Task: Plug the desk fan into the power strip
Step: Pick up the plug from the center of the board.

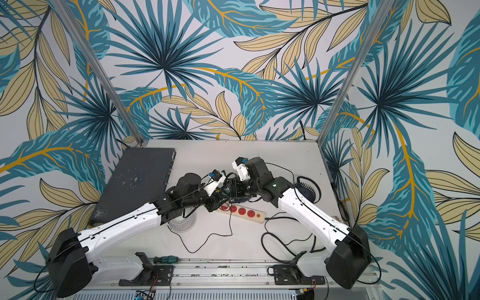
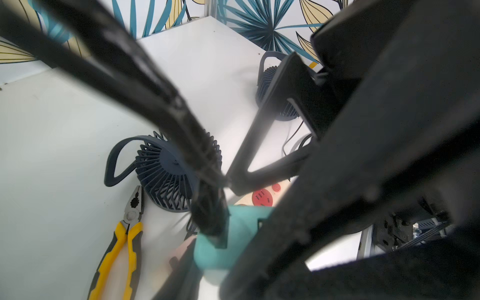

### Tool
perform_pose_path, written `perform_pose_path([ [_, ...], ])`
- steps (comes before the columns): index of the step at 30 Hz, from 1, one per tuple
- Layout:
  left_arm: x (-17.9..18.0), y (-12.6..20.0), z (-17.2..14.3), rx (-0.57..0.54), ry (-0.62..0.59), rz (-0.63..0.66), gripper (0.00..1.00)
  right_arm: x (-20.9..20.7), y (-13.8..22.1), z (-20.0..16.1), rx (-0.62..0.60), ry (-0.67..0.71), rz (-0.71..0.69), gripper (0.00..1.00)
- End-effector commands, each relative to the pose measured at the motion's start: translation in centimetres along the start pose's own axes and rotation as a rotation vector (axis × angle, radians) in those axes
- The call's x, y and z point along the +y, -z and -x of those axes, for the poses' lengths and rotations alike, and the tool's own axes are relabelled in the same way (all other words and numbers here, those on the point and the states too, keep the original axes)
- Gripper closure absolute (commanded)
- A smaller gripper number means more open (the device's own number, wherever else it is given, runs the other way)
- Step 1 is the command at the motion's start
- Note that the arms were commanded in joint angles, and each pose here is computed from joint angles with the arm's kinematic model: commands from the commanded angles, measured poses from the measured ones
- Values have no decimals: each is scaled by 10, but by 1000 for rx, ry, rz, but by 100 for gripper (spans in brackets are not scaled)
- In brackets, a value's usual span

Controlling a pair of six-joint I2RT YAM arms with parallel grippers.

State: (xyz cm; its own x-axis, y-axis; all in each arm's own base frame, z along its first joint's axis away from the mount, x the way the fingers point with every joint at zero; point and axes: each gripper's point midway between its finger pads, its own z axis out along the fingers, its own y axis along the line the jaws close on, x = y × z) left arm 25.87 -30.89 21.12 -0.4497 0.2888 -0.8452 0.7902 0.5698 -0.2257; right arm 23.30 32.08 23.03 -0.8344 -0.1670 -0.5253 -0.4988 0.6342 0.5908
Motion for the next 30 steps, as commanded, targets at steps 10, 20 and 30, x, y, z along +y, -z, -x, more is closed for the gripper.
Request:
perform_pose_path([
  [10,0,5,20,-53,20,15,69,-22,-5,-17,35,58,-184,65],
  [20,-1,29,26,-156,-4,38,24,-20,2,-10,-59,35,-133,78],
  [30,-19,53,12,-228,-67,-36,27,9,18,5,-101,-74,158,79],
])
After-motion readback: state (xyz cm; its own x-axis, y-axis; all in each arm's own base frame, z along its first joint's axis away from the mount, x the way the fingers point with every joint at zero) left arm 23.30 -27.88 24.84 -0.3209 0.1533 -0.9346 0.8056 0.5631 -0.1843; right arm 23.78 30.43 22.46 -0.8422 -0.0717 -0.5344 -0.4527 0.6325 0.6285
